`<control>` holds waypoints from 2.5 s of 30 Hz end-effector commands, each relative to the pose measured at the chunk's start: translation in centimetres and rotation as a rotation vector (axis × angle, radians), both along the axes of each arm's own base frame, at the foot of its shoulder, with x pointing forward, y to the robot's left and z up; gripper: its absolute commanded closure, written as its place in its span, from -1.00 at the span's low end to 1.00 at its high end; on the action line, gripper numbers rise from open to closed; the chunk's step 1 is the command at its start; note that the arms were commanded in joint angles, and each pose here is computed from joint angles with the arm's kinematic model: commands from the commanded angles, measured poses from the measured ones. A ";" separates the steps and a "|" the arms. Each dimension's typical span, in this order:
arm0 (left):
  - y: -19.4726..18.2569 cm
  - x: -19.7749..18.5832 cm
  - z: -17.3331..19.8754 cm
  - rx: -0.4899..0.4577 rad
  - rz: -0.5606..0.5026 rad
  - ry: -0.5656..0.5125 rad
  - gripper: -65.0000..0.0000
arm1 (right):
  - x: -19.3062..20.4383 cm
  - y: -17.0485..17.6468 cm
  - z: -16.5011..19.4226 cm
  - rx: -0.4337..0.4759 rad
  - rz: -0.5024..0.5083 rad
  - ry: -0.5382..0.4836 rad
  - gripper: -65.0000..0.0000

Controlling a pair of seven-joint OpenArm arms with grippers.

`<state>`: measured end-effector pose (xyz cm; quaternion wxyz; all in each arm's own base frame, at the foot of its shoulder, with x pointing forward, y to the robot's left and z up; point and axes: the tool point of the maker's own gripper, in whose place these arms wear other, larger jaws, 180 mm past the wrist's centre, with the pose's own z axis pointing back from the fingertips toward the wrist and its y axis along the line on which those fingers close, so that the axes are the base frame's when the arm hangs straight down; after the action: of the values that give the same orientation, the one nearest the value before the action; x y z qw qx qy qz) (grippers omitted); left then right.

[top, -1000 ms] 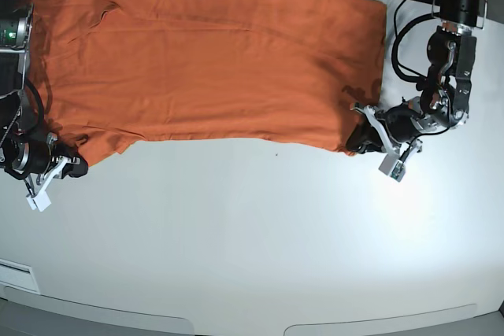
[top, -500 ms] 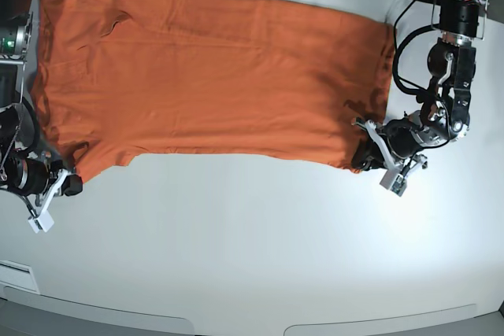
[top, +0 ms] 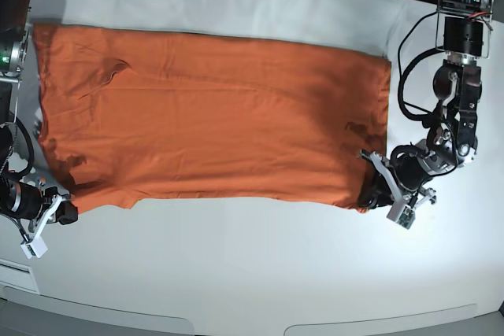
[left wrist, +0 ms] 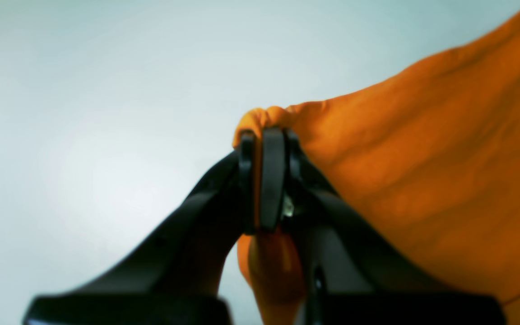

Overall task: Fold the T-shirt properly
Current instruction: 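Lift the hem and fold it over toward the collar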

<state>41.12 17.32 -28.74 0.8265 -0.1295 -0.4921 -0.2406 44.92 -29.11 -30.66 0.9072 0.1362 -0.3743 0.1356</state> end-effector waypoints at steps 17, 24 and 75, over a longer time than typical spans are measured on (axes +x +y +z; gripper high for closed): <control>-2.5 -1.0 3.4 -0.033 -0.239 -0.060 1.00 | 0.0 0.1 1.8 0.063 0.004 -0.004 1.00; -2.3 -1.6 4.0 -0.069 -0.266 -0.047 1.00 | -0.5 0.8 2.9 0.130 0.027 0.002 1.00; -1.1 -10.9 3.2 -0.014 -0.452 0.282 1.00 | -13.2 1.1 0.6 -0.178 0.282 0.136 1.00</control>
<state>29.58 16.15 -27.14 0.8220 -0.2749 -0.3117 -0.3893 30.71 -27.39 -31.95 0.9174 0.1255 -0.2525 0.2809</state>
